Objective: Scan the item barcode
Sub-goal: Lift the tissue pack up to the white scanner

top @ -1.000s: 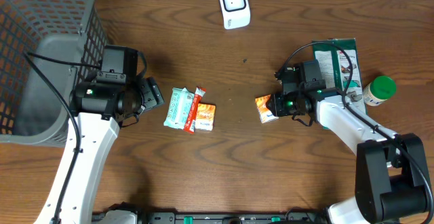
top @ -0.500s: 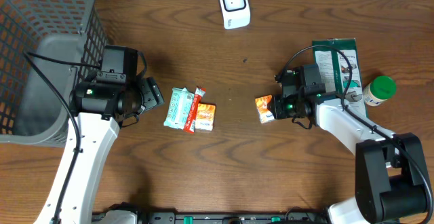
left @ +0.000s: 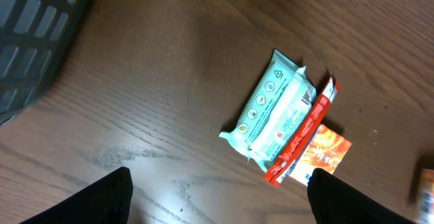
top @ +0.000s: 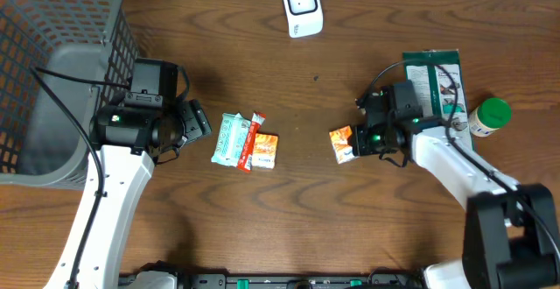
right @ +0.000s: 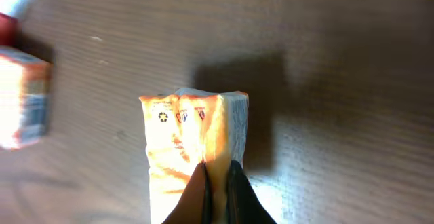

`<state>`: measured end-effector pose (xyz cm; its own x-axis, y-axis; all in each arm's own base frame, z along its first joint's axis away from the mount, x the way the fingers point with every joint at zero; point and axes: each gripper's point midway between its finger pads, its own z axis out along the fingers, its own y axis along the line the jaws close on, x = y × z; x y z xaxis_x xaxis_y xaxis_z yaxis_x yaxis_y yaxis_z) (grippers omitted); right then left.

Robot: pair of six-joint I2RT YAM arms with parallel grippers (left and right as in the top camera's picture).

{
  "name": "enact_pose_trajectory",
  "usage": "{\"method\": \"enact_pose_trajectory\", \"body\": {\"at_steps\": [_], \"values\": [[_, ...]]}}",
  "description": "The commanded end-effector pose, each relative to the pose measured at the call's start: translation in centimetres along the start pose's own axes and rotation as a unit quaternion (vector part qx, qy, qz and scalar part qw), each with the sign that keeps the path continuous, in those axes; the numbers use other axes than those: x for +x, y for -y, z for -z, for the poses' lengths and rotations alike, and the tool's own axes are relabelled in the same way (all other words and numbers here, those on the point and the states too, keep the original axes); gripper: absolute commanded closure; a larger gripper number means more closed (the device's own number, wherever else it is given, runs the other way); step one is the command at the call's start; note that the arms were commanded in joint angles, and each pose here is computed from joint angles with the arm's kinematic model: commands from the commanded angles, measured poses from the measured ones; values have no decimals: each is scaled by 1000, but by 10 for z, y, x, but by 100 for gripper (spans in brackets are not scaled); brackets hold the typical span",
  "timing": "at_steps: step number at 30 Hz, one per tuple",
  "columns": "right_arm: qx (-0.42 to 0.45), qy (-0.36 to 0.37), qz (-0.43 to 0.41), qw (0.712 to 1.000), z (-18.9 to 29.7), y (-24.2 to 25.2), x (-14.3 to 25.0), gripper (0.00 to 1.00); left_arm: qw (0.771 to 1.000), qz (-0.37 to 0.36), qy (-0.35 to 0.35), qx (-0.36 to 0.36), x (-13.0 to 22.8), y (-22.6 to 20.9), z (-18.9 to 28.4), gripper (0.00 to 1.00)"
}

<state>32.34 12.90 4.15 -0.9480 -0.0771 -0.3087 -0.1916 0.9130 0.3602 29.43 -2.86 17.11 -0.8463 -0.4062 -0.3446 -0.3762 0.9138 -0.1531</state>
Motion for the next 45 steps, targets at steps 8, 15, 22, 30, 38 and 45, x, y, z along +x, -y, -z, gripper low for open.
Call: {"method": "enact_pose_trajectory", "body": {"at_steps": [8, 15, 22, 30, 38, 45], "values": [[161, 85, 58, 982, 125, -31, -78, 99, 1000, -2, 5, -6, -3, -3, 2, 17], [246, 181, 91, 948, 212, -79, -118, 99, 1000, -2, 5, -6, -3, -3, 2, 17], [299, 236, 108, 918, 273, -108, -151, 99, 1000, -2, 5, -6, -3, -3, 2, 16], [378, 246, 150, 880, 266, -121, -201, 99, 1000, -2, 5, -6, -3, -3, 2, 17], [476, 252, 231, 810, 189, -126, -269, 99, 1000, -2, 5, -6, -3, -3, 2, 17], [502, 245, 303, 772, 111, -129, -310, 99, 1000, -2, 5, -6, -3, -3, 2, 17]]}}
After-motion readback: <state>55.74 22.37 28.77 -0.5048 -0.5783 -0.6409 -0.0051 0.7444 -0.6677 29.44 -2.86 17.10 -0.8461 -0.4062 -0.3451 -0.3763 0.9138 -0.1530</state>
